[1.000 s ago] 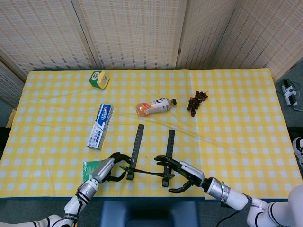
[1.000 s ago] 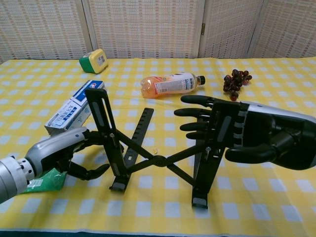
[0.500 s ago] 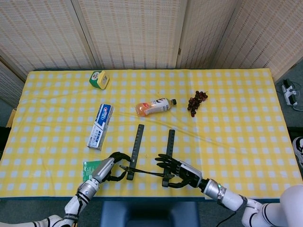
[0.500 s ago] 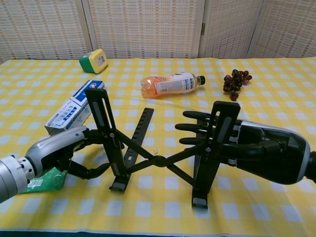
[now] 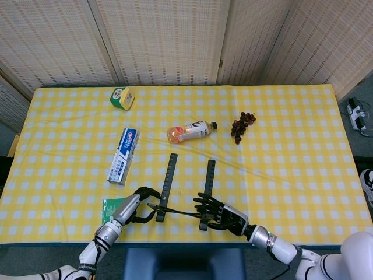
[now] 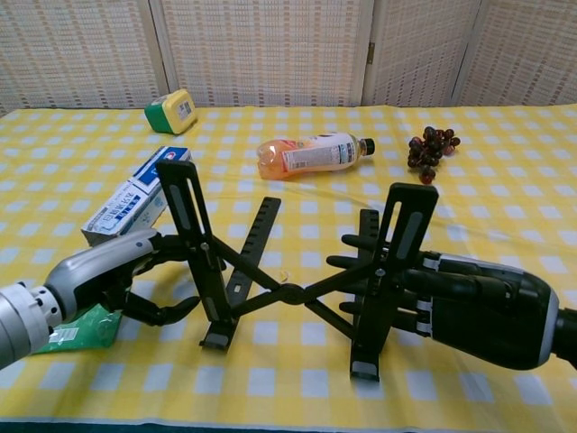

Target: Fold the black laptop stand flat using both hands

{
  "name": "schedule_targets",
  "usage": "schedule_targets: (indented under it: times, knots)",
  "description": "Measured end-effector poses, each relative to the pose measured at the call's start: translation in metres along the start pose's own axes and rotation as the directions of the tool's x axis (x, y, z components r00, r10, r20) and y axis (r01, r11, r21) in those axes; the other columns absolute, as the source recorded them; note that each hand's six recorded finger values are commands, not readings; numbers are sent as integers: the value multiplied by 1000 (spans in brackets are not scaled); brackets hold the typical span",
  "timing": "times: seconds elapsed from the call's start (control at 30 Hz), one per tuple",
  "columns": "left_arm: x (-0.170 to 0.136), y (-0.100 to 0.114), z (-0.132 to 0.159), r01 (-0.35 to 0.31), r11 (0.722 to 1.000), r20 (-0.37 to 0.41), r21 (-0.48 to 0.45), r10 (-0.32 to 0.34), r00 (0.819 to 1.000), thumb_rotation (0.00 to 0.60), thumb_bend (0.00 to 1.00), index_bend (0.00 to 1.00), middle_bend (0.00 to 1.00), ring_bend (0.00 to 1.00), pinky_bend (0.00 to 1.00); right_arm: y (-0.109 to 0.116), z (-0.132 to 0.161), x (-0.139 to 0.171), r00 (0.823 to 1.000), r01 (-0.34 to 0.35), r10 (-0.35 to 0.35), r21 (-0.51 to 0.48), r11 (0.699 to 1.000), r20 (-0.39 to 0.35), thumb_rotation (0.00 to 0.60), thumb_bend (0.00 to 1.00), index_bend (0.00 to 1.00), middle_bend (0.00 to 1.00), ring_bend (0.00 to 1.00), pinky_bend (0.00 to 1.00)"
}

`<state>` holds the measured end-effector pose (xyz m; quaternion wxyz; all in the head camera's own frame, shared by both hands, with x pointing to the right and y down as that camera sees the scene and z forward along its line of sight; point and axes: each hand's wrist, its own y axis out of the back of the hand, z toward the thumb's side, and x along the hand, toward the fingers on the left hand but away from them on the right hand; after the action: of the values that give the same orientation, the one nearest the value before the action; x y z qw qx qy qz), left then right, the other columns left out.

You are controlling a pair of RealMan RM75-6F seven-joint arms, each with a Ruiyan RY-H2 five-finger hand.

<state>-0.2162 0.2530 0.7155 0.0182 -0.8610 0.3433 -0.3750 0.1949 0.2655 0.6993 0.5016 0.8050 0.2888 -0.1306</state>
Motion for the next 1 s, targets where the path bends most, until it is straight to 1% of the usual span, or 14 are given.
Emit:
schedule_targets:
  times: [0.37, 0.47, 0.57, 0.67, 0.7, 0.77, 0.8, 0.9, 1.0]
  knots:
    - [-1, 1, 0, -3, 1000, 3, -1, 3, 1000, 600, 478, 326, 276, 142, 83, -1, -4, 2, 1000, 0, 0, 13, 1000, 3, 600, 261, 0, 86, 74, 0]
    - [-2, 4, 1, -11, 1000, 12, 9, 11, 1000, 600, 475, 319, 267, 135, 81, 0, -3, 2, 1000, 3, -3, 51, 999, -5, 600, 261, 0, 87, 74, 0]
    - [-5, 8, 4, -24, 999, 29, 29, 23, 999, 600, 465, 303, 251, 119, 68, 0, -1, 2, 1000, 8, -5, 136, 991, -21, 600, 262, 0, 85, 72, 0]
    - [-11, 14, 6, -35, 997, 49, 69, 31, 998, 600, 451, 263, 222, 94, 48, -1, 2, 2, 999, 17, -6, 263, 965, -42, 600, 261, 0, 79, 69, 0]
    - [-12, 16, 7, -38, 996, 55, 83, 33, 998, 600, 448, 255, 215, 88, 44, -2, 3, 2, 999, 22, -6, 318, 948, -51, 600, 261, 0, 76, 68, 0]
    - [-17, 21, 8, -44, 992, 66, 116, 36, 997, 600, 442, 226, 195, 71, 35, -4, 6, 1, 998, 31, -5, 395, 918, -65, 600, 262, 0, 74, 68, 0]
    - [-19, 23, 9, -47, 990, 70, 130, 38, 997, 600, 441, 217, 189, 67, 32, -6, 9, 1, 997, 36, -3, 440, 897, -75, 600, 262, 0, 72, 68, 0]
    - [-25, 31, 10, -66, 982, 82, 177, 52, 995, 600, 437, 192, 171, 57, 17, -11, 16, -3, 994, 55, 1, 529, 847, -105, 600, 262, 0, 67, 67, 0]
    - [-31, 40, 12, -93, 971, 98, 222, 72, 993, 600, 436, 178, 163, 46, 9, -17, 25, -9, 991, 76, 7, 591, 803, -136, 600, 262, 0, 65, 66, 0]
